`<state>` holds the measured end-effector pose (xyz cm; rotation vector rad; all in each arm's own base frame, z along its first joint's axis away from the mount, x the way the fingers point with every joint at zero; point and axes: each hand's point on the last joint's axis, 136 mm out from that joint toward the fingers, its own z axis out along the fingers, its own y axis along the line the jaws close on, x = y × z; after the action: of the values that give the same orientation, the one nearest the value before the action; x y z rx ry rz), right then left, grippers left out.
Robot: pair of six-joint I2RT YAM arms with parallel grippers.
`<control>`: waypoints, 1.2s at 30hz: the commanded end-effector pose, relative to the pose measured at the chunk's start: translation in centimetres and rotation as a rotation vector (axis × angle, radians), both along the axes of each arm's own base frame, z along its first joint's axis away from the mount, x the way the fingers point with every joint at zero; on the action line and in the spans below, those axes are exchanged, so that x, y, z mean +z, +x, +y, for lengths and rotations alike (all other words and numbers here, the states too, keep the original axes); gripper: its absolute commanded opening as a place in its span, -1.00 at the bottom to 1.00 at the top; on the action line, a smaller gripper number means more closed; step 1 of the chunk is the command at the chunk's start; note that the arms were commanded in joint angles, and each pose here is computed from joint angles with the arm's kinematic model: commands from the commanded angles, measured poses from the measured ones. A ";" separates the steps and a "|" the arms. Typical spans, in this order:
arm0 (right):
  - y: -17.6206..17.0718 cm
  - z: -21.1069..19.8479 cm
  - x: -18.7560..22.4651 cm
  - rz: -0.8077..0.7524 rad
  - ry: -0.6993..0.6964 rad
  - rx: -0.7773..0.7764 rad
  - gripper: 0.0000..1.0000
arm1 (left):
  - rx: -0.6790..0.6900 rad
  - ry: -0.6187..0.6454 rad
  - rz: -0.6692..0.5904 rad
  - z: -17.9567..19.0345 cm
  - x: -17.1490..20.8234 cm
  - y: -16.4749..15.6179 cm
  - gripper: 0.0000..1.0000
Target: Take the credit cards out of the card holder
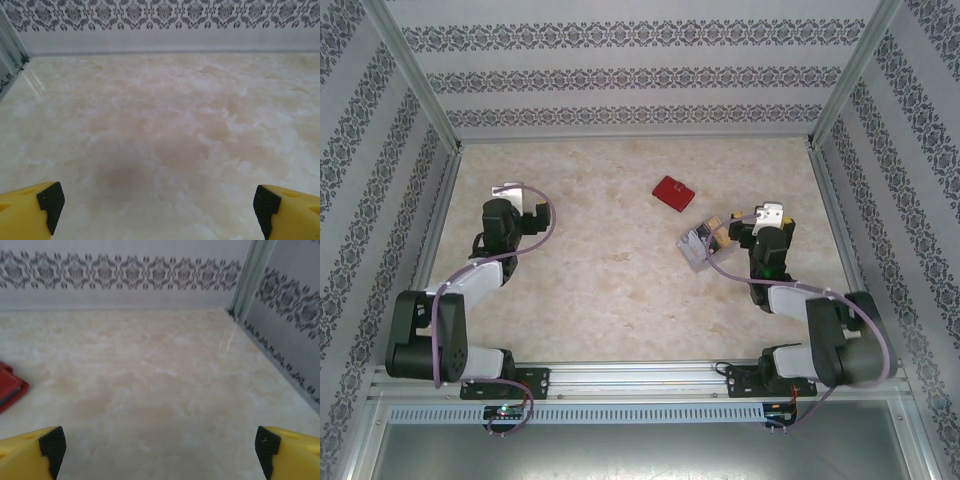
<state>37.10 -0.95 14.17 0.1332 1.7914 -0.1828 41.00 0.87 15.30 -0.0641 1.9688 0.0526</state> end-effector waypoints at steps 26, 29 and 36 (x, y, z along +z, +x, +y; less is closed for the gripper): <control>4.2 9.7 6.1 0.421 0.463 0.083 0.96 | 0.184 -0.386 0.206 -0.3 1.6 -0.5 0.99; 5.4 10.5 4.5 0.470 0.433 0.053 0.96 | 0.162 -0.416 0.240 -1.0 1.1 -0.3 0.99; 10.2 15.6 0.2 0.599 0.447 0.206 0.96 | 0.110 -0.466 0.300 -2.5 0.1 -0.2 0.99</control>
<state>45.54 12.10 15.31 0.2989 2.3589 0.2662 40.83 -0.91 15.46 -0.4780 2.2052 -0.2779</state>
